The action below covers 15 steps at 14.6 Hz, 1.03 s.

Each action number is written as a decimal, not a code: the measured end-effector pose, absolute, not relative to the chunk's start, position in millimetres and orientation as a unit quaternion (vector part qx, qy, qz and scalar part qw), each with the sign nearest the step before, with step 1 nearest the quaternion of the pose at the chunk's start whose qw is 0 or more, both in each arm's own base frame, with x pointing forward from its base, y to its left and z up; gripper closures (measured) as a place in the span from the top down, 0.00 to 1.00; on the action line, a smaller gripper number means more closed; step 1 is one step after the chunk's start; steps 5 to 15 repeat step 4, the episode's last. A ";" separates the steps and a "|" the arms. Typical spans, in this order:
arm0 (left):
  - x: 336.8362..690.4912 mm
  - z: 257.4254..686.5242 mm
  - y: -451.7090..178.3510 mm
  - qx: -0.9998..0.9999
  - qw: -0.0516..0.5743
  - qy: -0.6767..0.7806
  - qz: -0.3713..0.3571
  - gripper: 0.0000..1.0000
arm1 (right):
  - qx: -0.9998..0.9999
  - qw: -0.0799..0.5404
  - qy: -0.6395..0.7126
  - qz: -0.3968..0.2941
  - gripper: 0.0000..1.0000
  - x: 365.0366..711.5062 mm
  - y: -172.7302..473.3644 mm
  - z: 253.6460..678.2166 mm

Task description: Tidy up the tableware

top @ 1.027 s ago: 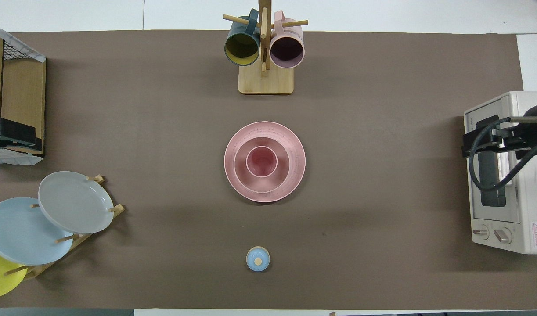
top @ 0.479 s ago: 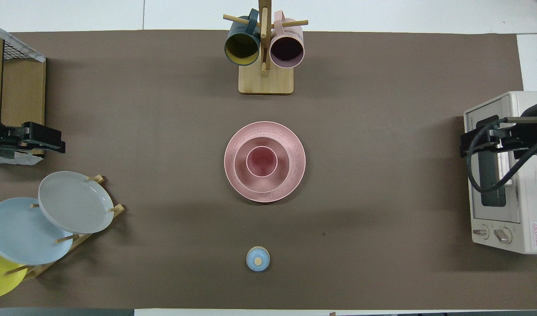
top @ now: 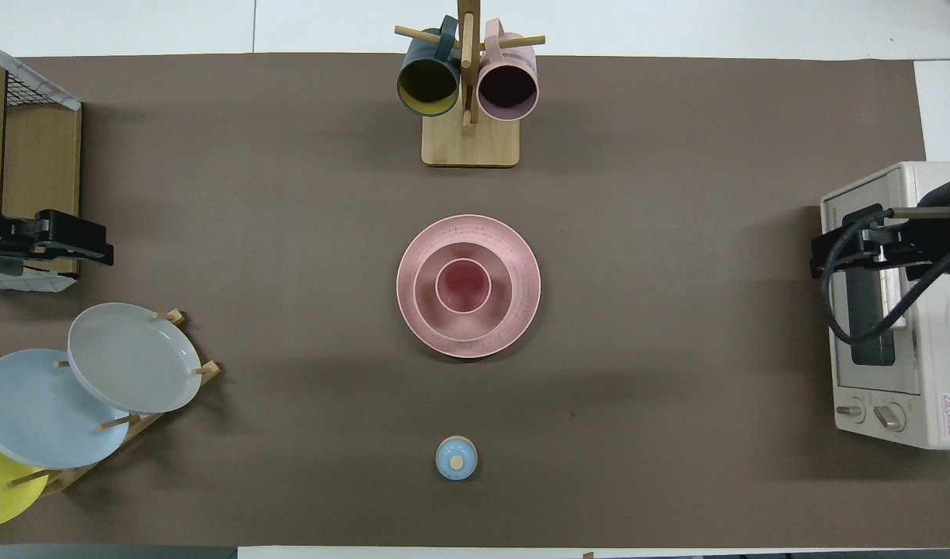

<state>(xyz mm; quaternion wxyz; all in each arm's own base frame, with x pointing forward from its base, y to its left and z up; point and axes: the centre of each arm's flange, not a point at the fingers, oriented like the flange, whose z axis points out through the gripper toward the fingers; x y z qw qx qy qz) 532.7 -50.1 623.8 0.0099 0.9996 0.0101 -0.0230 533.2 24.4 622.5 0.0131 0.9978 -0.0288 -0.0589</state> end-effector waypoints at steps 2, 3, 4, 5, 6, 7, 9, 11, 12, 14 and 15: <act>532.9 625.5 -49.1 1.000 0.010 0.011 -0.021 1.00 | 0.998 0.013 -0.029 -0.059 1.00 533.2 24.5 622.5; 532.9 625.5 -49.3 1.000 0.010 0.011 -0.021 1.00 | 0.998 0.013 -0.029 -0.059 1.00 533.2 24.6 622.6; 532.8 625.5 -49.6 1.000 0.010 0.010 -0.021 1.00 | 0.998 0.013 -0.029 -0.059 1.00 533.2 24.6 622.6; 532.8 625.5 -49.6 1.000 0.010 0.010 -0.021 1.00 | 0.998 0.013 -0.029 -0.059 1.00 533.2 24.6 622.6; 532.8 625.5 -49.6 1.000 0.010 0.010 -0.021 1.00 | 0.998 0.013 -0.029 -0.059 1.00 533.2 24.6 622.6; 532.8 625.5 -49.6 1.000 0.010 0.010 -0.021 1.00 | 0.998 0.013 -0.029 -0.059 1.00 533.2 24.6 622.6; 532.8 625.5 -49.6 1.000 0.010 0.010 -0.021 1.00 | 0.998 0.013 -0.029 -0.059 1.00 533.2 24.6 622.6; 532.8 625.5 -49.6 1.000 0.010 0.010 -0.021 1.00 | 0.998 0.013 -0.029 -0.059 1.00 533.2 24.6 622.6; 532.8 625.5 -49.6 1.000 0.010 0.010 -0.021 1.00 | 0.998 0.013 -0.029 -0.059 1.00 533.2 24.6 622.6; 532.8 625.5 -49.6 1.000 0.010 0.010 -0.021 1.00 | 0.998 0.013 -0.029 -0.059 1.00 533.2 24.6 622.6; 532.8 625.5 -49.6 1.000 0.010 0.010 -0.021 1.00 | 0.998 0.013 -0.029 -0.059 1.00 533.2 24.6 622.6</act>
